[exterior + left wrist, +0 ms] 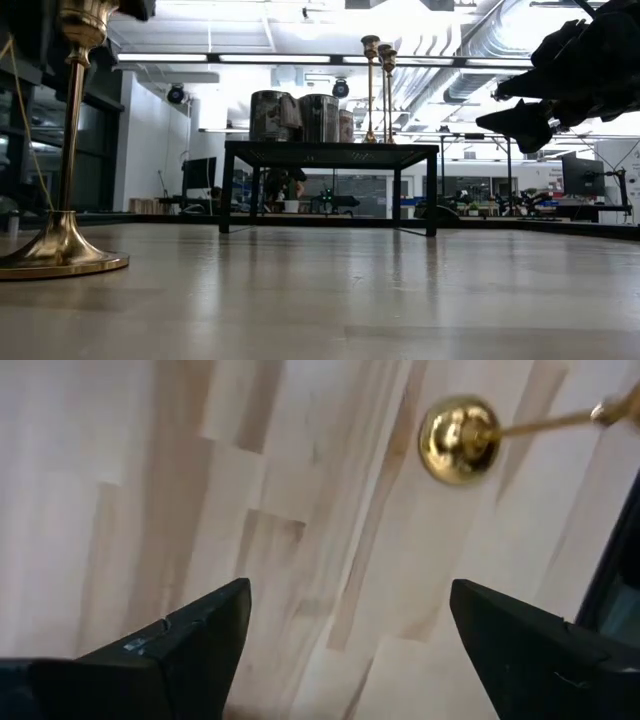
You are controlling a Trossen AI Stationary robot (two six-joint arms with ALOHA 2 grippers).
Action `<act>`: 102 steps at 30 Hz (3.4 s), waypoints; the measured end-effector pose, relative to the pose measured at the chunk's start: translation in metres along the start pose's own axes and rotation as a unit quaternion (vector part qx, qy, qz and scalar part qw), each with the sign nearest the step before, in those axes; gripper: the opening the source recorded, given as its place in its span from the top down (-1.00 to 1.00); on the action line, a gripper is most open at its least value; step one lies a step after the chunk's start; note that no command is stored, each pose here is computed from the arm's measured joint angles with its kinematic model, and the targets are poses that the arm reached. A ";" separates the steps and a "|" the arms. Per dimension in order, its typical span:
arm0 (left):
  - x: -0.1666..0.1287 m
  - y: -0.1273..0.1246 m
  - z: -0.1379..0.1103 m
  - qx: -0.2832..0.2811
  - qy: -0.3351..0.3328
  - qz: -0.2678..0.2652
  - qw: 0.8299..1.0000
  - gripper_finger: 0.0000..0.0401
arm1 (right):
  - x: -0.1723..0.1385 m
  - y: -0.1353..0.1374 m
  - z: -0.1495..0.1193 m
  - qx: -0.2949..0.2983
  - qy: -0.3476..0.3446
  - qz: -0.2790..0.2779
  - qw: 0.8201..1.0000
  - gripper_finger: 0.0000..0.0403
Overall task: Pick & Place candle stick holders
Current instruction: Align the golden candle holder with the golden candle holder on the shelf
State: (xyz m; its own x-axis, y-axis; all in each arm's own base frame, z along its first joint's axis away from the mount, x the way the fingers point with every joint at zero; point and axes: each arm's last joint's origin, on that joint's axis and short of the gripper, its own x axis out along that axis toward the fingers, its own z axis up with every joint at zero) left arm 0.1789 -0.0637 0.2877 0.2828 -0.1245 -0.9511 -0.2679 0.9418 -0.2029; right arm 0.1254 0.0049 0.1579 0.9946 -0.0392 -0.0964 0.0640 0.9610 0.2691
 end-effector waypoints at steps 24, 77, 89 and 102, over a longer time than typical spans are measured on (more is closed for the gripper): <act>0.045 -0.015 -0.020 0.055 -0.022 -0.020 0.998 -0.67 | 0.000 0.000 0.000 0.000 0.000 0.000 1.000 -0.57; 0.079 -0.061 -0.030 0.113 -0.272 -0.113 0.949 -0.67 | 0.000 0.000 0.000 0.000 0.000 0.000 1.000 -0.57; 0.087 -0.071 -0.022 0.125 -0.310 -0.117 0.935 -0.67 | 0.000 0.000 0.000 0.004 0.000 0.000 1.000 -0.57; 0.086 -0.071 -0.022 0.122 -0.318 -0.109 0.934 -0.21 | 0.000 0.000 0.000 0.004 0.000 0.000 1.000 -0.57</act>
State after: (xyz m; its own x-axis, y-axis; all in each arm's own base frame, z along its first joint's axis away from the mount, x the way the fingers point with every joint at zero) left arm 0.2023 -0.1483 0.2149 0.8169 -0.1843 -0.5465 0.0560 0.9684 -0.2429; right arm 0.1254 0.0049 0.1579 0.9945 -0.0392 -0.0969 0.0647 0.9590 0.2760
